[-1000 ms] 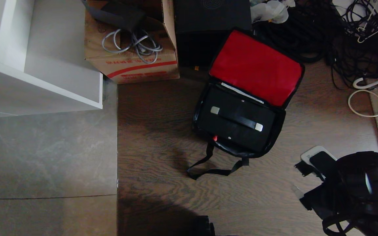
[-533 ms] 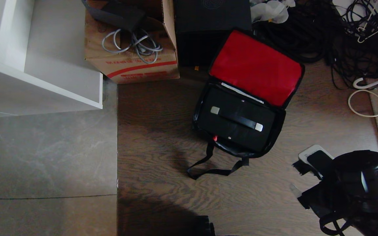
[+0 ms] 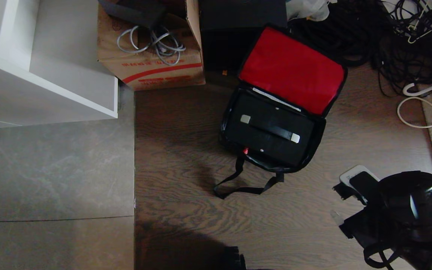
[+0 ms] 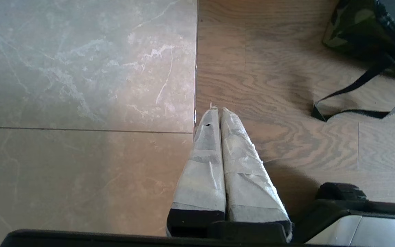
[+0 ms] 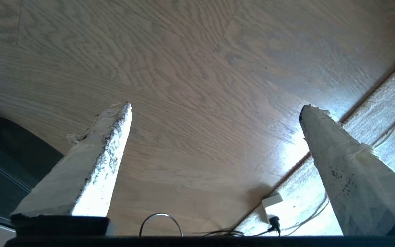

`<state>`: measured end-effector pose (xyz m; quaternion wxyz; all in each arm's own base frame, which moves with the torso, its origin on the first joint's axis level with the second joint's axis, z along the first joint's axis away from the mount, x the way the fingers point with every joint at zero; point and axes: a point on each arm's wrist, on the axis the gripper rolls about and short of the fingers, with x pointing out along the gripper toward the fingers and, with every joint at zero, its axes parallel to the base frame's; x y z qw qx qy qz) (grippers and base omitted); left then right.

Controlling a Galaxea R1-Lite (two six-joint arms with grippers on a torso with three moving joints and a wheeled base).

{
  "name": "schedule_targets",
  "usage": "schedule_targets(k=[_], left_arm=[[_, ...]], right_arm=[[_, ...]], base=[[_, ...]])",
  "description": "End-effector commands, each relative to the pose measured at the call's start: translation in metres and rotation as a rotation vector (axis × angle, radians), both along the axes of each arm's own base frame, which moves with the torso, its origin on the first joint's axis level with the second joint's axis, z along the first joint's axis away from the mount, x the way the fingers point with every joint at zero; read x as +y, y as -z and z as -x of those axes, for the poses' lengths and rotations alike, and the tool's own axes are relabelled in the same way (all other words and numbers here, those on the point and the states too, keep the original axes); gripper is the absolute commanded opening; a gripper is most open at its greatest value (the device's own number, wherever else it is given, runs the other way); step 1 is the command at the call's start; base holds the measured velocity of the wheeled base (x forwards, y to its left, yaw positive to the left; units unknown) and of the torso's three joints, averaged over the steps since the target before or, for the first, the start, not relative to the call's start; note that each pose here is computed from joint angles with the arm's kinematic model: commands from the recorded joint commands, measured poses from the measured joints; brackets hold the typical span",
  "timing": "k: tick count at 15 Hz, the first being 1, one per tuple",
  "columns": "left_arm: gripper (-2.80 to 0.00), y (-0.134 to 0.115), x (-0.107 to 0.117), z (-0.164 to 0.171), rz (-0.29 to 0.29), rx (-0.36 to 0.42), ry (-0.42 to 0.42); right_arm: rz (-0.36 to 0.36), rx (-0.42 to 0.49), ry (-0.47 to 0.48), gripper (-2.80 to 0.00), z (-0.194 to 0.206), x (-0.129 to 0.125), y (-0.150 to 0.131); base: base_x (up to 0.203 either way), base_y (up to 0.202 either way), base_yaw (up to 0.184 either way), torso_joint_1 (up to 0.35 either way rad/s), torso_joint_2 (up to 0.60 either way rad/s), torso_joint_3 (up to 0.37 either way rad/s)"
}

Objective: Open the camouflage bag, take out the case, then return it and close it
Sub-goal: Grip the handle

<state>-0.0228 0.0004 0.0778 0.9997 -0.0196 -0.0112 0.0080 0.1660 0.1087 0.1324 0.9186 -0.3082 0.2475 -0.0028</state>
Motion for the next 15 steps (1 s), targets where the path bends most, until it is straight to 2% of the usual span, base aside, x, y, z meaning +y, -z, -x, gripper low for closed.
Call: schedule_targets(k=[1, 3, 5, 10, 12, 15], left_arm=[[-2.8, 0.003, 0.0, -0.001, 0.001, 0.01, 0.0], [-2.8, 0.003, 0.0, -0.001, 0.001, 0.01, 0.0], [-2.8, 0.003, 0.0, -0.001, 0.001, 0.01, 0.0], [-2.8, 0.003, 0.0, -0.001, 0.001, 0.01, 0.0], [-2.8, 0.003, 0.0, -0.001, 0.001, 0.01, 0.0], [-2.8, 0.003, 0.0, -0.001, 0.001, 0.01, 0.0]], right_arm=[[0.004, -0.002, 0.003, 0.0, 0.0, 0.0, 0.0], [0.025, 0.005, -0.004, 0.0, -0.006, 0.005, 0.001], [0.082, -0.01, 0.004, 0.0, -0.02, 0.015, -0.004], [0.208, -0.069, -0.025, 0.0, -0.071, 0.054, -0.023], [0.217, -0.096, -0.047, 0.0, -0.092, 0.077, -0.021], [0.295, -0.083, -0.088, 0.0, -0.11, 0.102, -0.006]], base=[[0.0, 0.0, 0.0, 0.0, 0.0, 0.0], [0.0, 0.0, 0.0, 0.0, 0.0, 0.0], [0.0, 0.0, 0.0, 0.0, 0.0, 0.0], [0.0, 0.0, 0.0, 0.0, 0.0, 0.0], [0.0, 0.0, 0.0, 0.0, 0.0, 0.0], [0.0, 0.0, 0.0, 0.0, 0.0, 0.0]])
